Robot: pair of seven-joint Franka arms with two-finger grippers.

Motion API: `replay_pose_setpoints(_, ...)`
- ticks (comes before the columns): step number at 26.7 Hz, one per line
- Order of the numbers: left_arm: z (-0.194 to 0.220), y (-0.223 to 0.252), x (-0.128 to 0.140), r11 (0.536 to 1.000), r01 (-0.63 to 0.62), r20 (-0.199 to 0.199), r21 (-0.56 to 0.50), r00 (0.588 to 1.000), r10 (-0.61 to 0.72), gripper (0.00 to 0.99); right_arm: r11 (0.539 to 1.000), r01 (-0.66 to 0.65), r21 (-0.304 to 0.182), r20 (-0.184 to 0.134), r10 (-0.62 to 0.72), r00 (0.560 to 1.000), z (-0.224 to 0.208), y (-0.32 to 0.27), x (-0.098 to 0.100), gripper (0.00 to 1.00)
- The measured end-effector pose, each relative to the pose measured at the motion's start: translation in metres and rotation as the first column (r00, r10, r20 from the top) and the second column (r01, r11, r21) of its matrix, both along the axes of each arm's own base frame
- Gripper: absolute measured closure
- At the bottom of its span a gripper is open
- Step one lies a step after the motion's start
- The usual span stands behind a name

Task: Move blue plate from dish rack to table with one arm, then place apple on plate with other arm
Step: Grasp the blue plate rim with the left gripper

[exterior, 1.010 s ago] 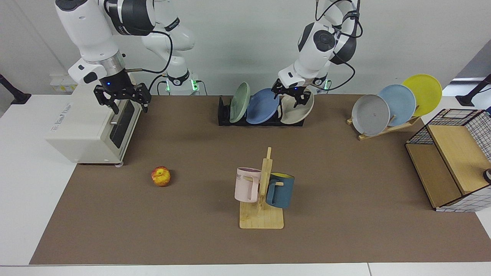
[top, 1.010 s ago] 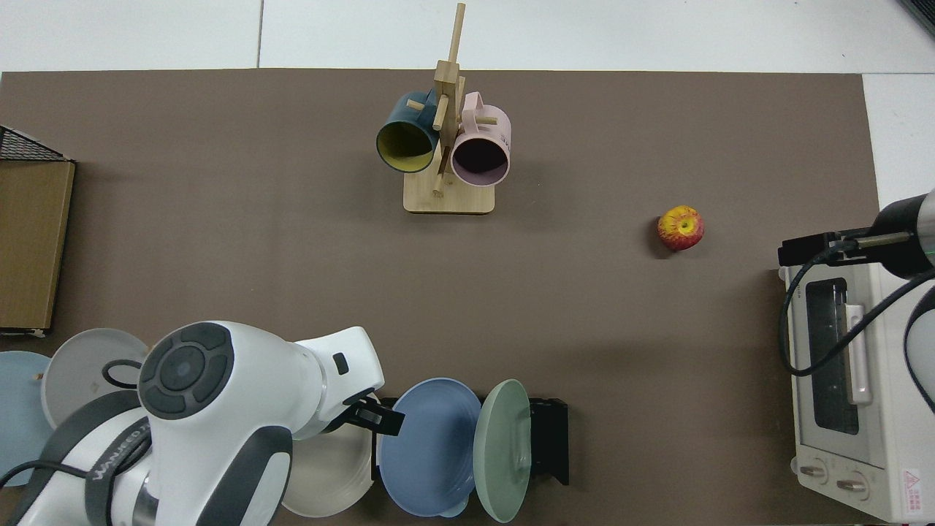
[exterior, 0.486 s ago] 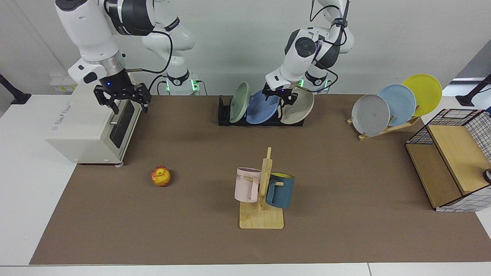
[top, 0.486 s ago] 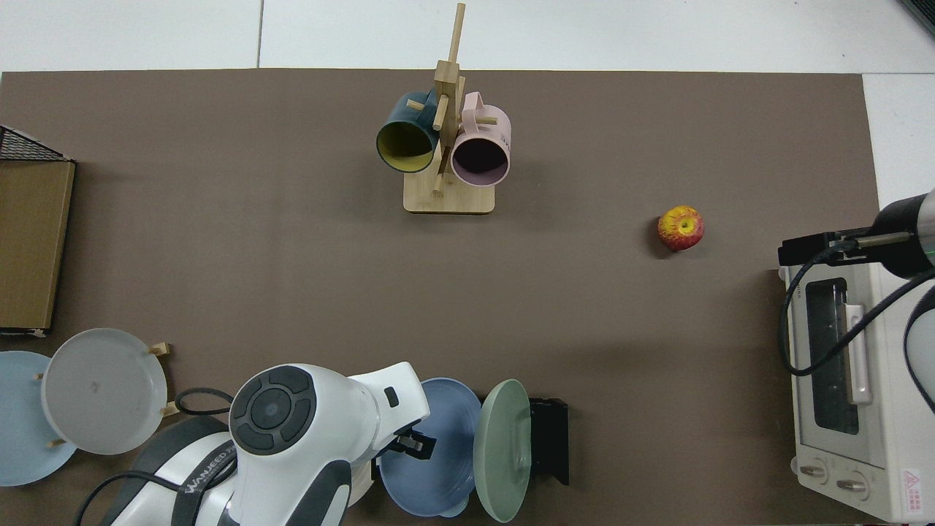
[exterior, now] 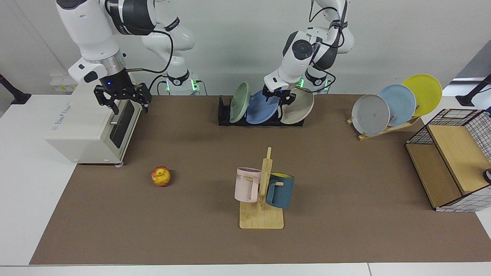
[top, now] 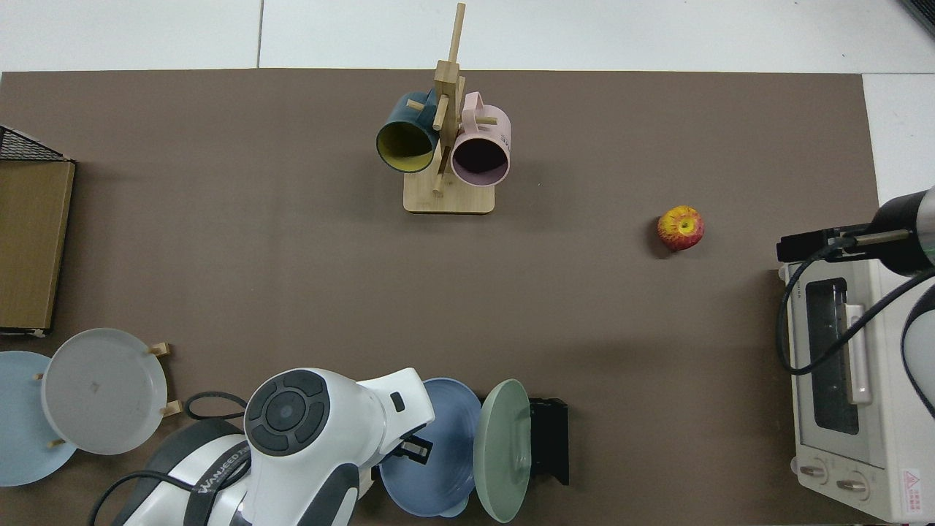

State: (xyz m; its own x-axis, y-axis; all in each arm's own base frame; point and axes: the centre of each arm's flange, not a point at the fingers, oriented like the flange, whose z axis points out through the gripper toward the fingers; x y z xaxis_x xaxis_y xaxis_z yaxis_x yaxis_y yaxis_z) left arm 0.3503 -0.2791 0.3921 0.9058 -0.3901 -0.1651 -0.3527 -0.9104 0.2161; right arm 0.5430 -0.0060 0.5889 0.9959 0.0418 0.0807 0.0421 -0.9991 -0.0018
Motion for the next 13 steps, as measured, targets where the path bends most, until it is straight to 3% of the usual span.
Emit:
replay_pose_setpoints(5,0.0,-0.001,-0.001,1.0,-0.003,-0.002,0.004,1.0,0.003,0.674,1.0,0.0,0.0,0.004,0.0,1.0,0.0,0.0,0.0,0.0)
replay_pose_setpoints(7,0.0,-0.002,-0.002,1.0,-0.013,-0.005,0.007,1.0,0.013,0.837,1.0,0.0,0.0,0.004,0.0,1.0,0.0,0.0,0.001,0.0)
replay_pose_setpoints(13,0.013,-0.001,-0.003,1.0,-0.015,-0.027,0.013,1.0,0.015,0.859,1.0,-0.002,-0.001,0.009,0.002,1.0,-0.004,0.001,0.005,0.0)
